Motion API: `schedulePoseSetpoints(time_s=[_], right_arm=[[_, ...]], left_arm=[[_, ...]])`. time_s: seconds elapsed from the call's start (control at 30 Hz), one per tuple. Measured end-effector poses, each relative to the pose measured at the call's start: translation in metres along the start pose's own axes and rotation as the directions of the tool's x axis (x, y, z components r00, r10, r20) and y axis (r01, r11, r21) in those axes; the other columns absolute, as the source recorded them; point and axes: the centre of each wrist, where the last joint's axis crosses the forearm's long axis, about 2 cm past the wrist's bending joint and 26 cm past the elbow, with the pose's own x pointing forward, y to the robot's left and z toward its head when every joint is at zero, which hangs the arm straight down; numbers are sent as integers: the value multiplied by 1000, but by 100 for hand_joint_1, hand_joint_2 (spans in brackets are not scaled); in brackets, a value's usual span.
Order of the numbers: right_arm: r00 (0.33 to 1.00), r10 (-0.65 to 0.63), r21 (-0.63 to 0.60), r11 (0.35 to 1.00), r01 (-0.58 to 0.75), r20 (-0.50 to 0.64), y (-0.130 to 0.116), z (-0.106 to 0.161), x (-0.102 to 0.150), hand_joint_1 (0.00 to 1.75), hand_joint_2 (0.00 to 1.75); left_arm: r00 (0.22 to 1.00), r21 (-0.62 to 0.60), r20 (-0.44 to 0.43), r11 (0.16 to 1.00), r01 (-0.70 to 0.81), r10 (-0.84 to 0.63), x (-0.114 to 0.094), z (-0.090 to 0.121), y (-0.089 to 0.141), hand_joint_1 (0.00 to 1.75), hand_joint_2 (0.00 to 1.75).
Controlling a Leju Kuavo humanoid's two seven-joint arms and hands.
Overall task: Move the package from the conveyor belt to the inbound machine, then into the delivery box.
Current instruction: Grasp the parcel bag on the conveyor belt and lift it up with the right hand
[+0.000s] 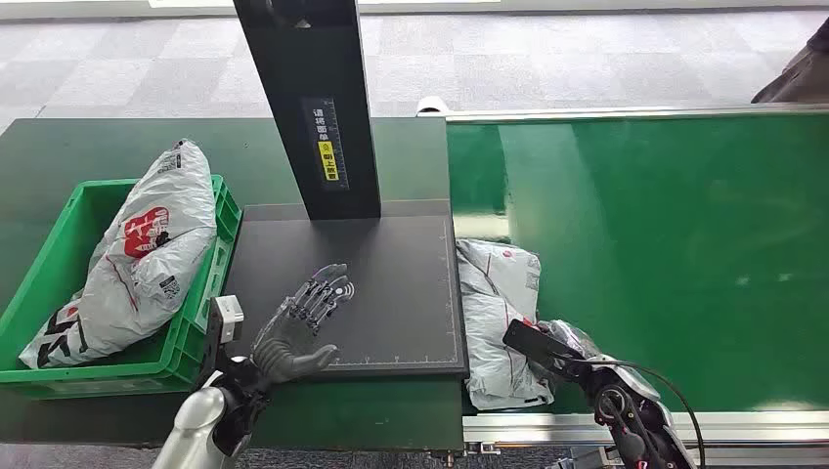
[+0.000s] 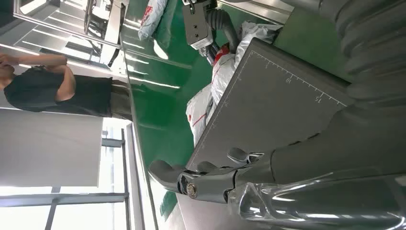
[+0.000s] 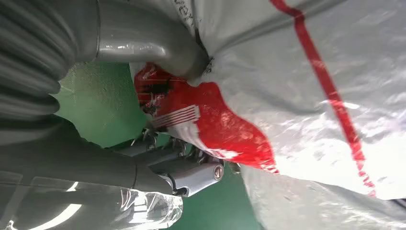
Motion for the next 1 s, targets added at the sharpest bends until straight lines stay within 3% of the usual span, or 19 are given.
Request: schedulePoseSetpoints(time_s=[0.83, 1.0], right_arm=[[1000, -12, 38, 999, 11, 19, 5, -2, -2, 174, 175], [995, -52, 8, 999, 52, 90, 4, -2, -1, 175, 175]], left_arm=[[1000, 3, -8, 1000, -2, 2, -1, 3, -3, 0, 175], [1000, 6, 2, 1000, -10, 10, -1, 5, -5, 0, 175]])
